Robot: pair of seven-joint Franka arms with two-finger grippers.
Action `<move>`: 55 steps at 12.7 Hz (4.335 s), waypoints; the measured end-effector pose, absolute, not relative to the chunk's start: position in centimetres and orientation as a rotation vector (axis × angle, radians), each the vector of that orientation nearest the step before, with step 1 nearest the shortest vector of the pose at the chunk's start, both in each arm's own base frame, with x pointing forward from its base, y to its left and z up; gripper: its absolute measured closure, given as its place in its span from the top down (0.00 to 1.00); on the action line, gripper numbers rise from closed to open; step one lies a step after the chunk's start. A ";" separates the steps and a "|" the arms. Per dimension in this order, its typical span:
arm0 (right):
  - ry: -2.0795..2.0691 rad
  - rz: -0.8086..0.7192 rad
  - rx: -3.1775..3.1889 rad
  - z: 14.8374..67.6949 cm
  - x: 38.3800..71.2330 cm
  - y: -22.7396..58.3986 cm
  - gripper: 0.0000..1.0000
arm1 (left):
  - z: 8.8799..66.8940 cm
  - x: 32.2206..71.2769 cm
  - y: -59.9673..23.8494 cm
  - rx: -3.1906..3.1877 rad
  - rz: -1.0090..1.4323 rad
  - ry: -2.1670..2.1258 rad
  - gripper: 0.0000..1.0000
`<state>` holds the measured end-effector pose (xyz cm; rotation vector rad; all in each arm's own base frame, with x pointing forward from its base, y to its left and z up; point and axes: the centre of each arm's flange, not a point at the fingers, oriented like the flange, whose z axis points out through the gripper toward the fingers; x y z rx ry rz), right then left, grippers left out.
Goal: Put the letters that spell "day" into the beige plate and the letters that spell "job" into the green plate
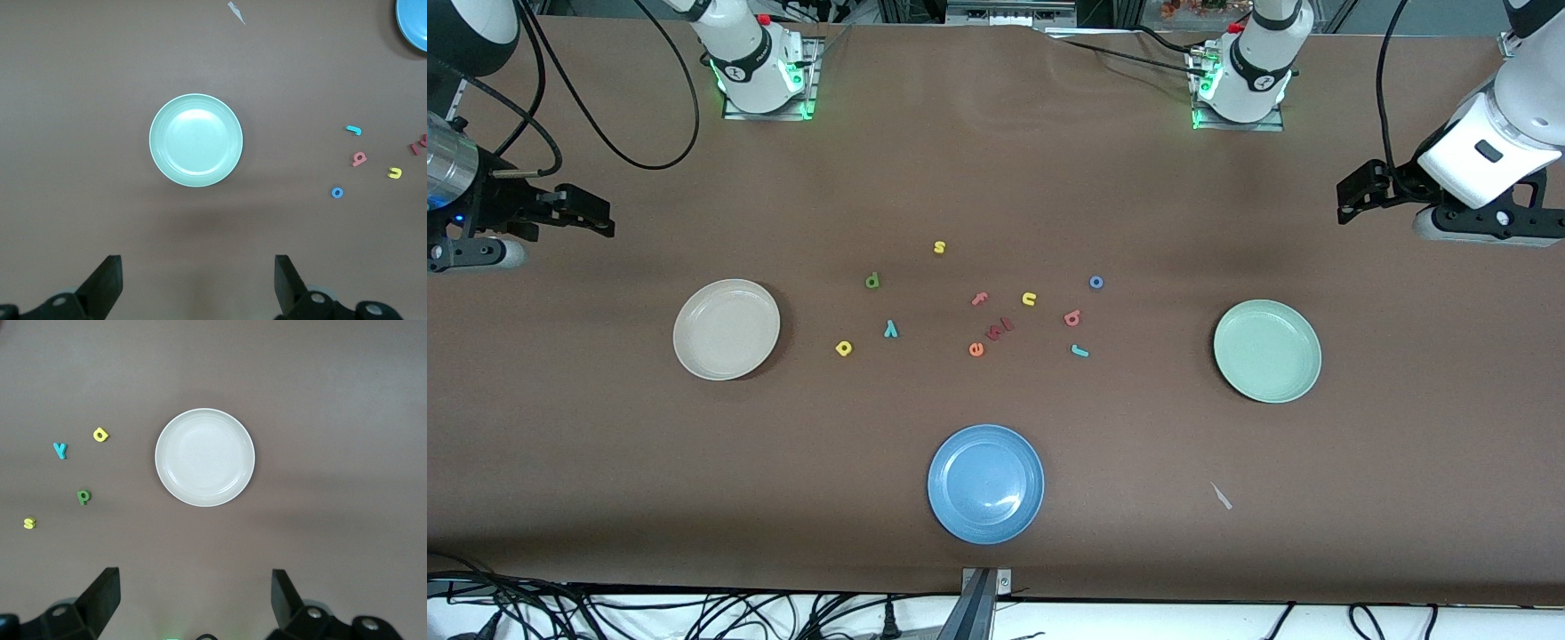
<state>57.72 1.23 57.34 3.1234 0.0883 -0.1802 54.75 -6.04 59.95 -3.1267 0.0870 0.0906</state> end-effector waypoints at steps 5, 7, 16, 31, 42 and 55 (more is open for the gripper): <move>0.034 -0.183 3.123 57.3 57.7 0.4 1.00 | 59.9 54.7 -6.0 -3.127 0.091 0.087 1.00; 0.027 -0.187 3.123 57.2 57.7 0.2 1.00 | 60.0 54.7 -6.0 -3.127 0.091 0.087 1.00; 0.015 -0.193 3.121 57.0 57.7 -0.3 1.00 | 59.9 54.7 -6.0 -3.127 0.091 0.087 1.00; 0.028 -0.193 3.121 57.0 57.7 0.3 1.00 | 59.9 54.7 -6.0 -3.127 0.091 0.087 1.00; 0.028 -0.198 3.120 56.8 57.7 0.3 1.00 | 59.9 54.7 -6.1 -3.127 0.091 0.088 1.00; 0.044 -0.207 3.120 56.7 57.7 0.9 1.00 | 59.9 54.7 -6.1 -3.127 0.091 0.088 1.00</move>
